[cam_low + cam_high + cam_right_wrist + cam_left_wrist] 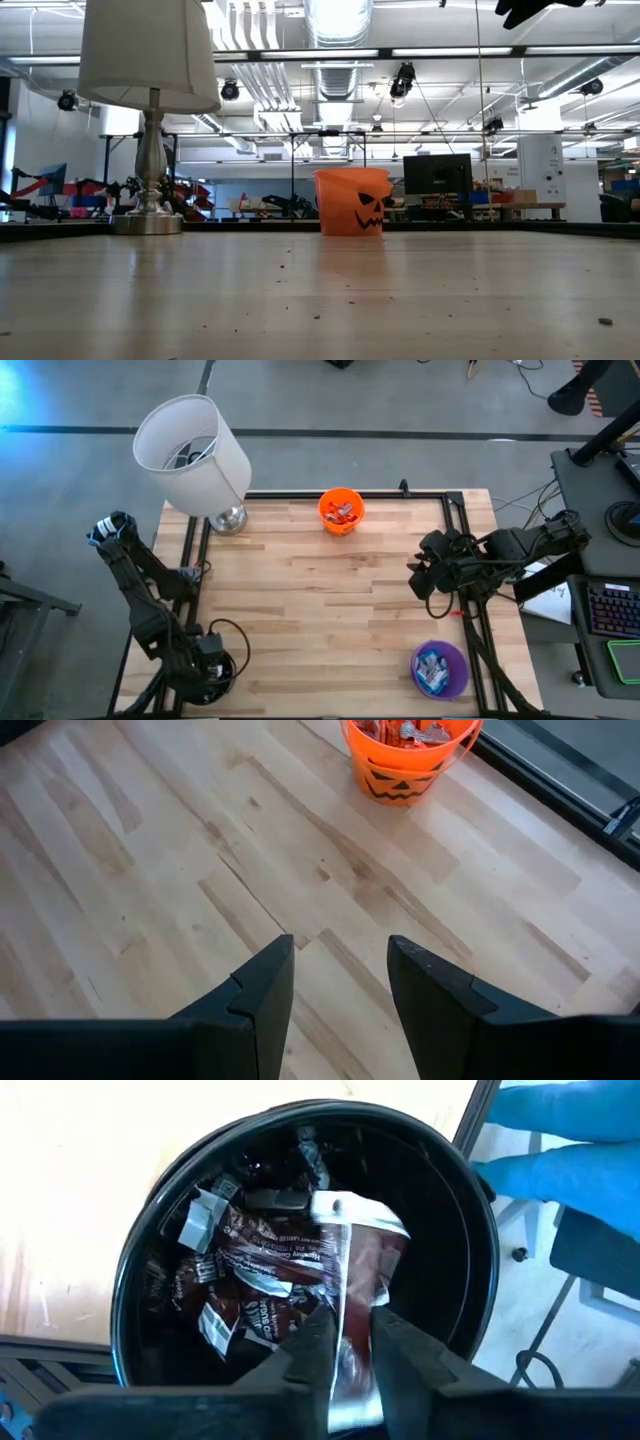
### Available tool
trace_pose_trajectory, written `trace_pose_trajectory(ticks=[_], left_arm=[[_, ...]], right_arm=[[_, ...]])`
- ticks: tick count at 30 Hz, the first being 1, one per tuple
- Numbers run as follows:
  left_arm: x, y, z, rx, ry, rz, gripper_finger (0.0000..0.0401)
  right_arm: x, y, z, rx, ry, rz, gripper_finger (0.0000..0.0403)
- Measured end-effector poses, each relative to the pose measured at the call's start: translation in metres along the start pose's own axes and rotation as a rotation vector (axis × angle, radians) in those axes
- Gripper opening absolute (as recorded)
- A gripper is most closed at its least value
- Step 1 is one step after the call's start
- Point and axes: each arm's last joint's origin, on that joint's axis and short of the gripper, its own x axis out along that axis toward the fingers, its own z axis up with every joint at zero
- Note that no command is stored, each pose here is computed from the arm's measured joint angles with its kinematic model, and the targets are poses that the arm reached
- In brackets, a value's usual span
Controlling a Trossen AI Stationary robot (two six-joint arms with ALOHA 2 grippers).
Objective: Organize candy in baskets
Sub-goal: Put the brown chocolate into the black bucket, then return to Home Position
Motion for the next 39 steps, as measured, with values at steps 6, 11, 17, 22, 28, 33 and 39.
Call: trace_pose_trajectory(ticks=[6, 11, 17, 22, 28, 33, 39], left_arm=[[-0.001, -0.003, 0.000, -0.020, -0.004, -0.030, 0.0104], [-0.007, -0.006, 0.001, -0.046, -0.017, -0.080, 0.0133], [-0.042, -0.015, 0.008, -0.081, -0.248, -0.147, 0.0141], [-0.092, -0.022, 0.013, -0.024, -0.594, -0.109, 0.0141], [-0.144, -0.031, 0.016, 0.157, -0.865, -0.029, 0.0141], [-0.163, -0.031, 0.016, 0.260, -0.953, 0.043, 0.0141], [-0.170, -0.016, 0.015, 0.289, -0.978, 0.148, 0.0141]], right_arm=[[0.000, 0.000, 0.000, 0.000, -0.003, -0.002, 0.0153], [0.000, 0.000, 0.000, -0.008, -0.003, -0.003, 0.0153], [-0.004, -0.004, 0.000, 0.078, -0.008, 0.004, 0.0153], [-0.008, -0.007, 0.001, 0.186, -0.012, 0.022, 0.0153], [-0.010, -0.007, 0.000, 0.244, 0.036, 0.049, 0.0153], [-0.008, -0.001, -0.003, 0.248, 0.148, 0.104, 0.0153], [-0.013, -0.004, -0.004, 0.093, 0.074, 0.099, 0.0153]])
